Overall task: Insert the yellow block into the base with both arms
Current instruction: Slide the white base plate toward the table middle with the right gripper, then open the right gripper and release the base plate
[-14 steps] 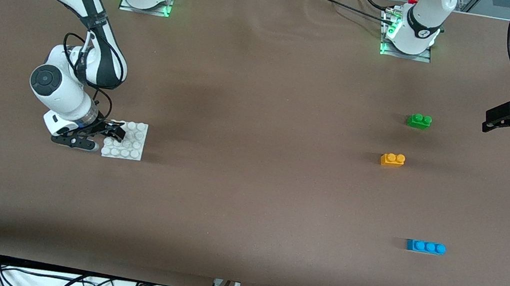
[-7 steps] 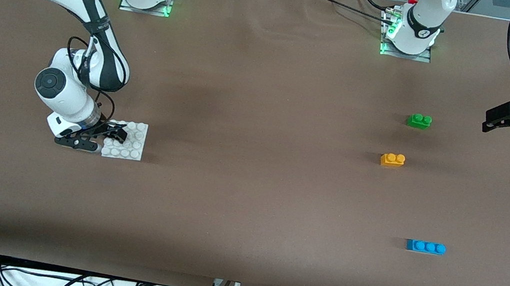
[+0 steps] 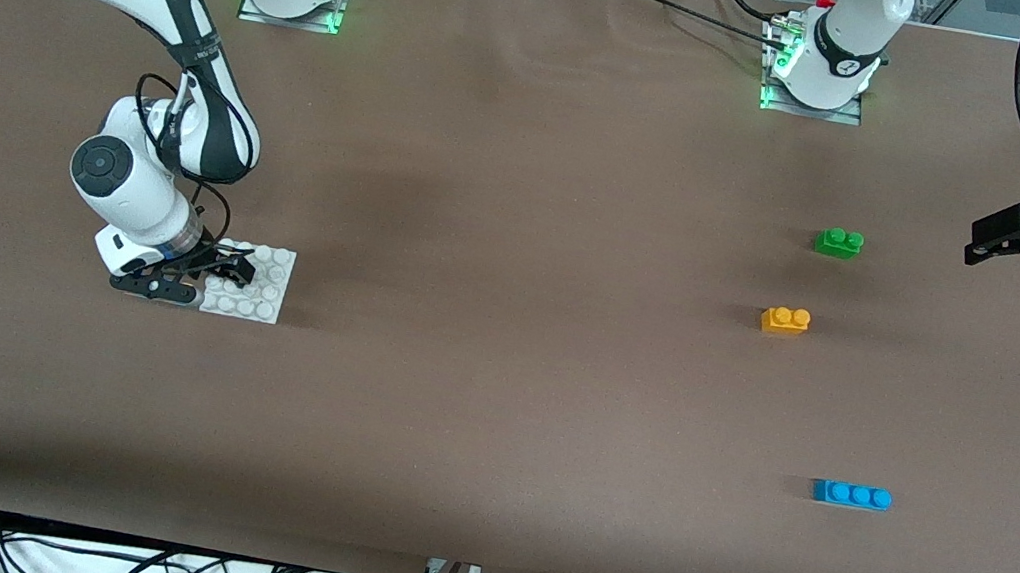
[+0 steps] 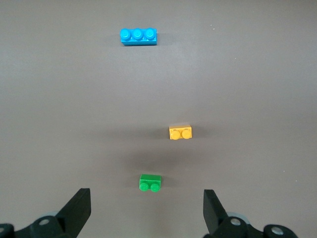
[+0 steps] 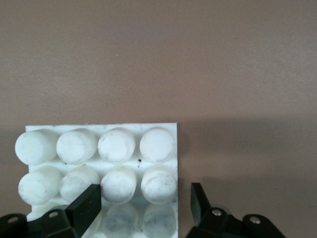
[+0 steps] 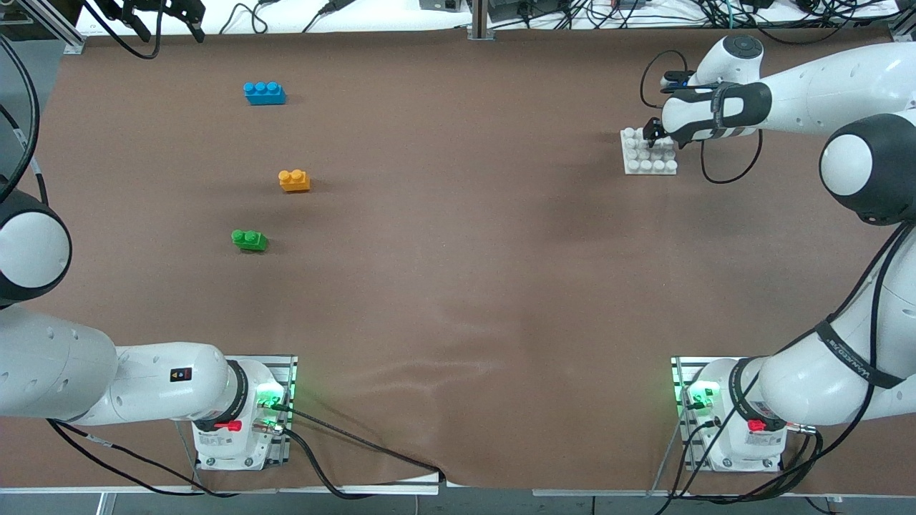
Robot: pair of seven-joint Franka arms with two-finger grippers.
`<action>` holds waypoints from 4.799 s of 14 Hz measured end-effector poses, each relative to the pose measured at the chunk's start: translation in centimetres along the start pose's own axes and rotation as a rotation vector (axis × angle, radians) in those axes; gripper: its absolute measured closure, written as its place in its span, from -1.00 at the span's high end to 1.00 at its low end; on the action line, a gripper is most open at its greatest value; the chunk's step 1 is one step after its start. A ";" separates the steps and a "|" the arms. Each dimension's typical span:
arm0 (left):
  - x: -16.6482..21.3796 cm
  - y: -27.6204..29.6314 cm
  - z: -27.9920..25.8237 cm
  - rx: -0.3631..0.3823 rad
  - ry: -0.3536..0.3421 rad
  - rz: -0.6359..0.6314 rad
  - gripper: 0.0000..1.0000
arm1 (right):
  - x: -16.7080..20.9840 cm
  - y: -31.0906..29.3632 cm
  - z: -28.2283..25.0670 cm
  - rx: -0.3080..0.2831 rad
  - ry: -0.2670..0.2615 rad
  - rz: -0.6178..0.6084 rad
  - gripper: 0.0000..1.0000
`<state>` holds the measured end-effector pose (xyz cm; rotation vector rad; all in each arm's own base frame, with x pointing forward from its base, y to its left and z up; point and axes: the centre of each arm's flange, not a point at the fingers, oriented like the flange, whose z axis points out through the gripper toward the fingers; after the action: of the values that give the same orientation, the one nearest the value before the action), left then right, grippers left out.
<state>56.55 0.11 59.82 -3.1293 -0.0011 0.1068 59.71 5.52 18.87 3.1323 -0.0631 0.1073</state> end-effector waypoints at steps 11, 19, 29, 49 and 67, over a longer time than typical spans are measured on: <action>0.0 0.0 0.0 0.000 0.000 0.000 1.00 | -0.7 -4.6 0.9 0.041 0.024 0.004 0.60; 0.0 0.0 0.0 0.000 0.000 0.000 1.00 | -3.4 -15.5 0.2 0.068 0.029 0.063 0.60; 0.0 0.0 0.0 0.000 0.000 0.000 1.00 | -5.6 -27.7 0.5 0.110 0.047 0.154 0.59; 0.0 0.0 0.0 0.000 0.000 0.000 1.00 | -10.9 -48.4 0.0 0.133 0.035 0.255 0.57; 0.2 0.4 0.8 -0.008 -0.026 0.013 1.00 | -2.5 -44.0 -10.1 0.083 0.028 0.225 0.98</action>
<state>56.71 -0.24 58.96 -3.1359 0.0194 0.1477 58.27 49.66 28.52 3.1931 -0.4210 0.1584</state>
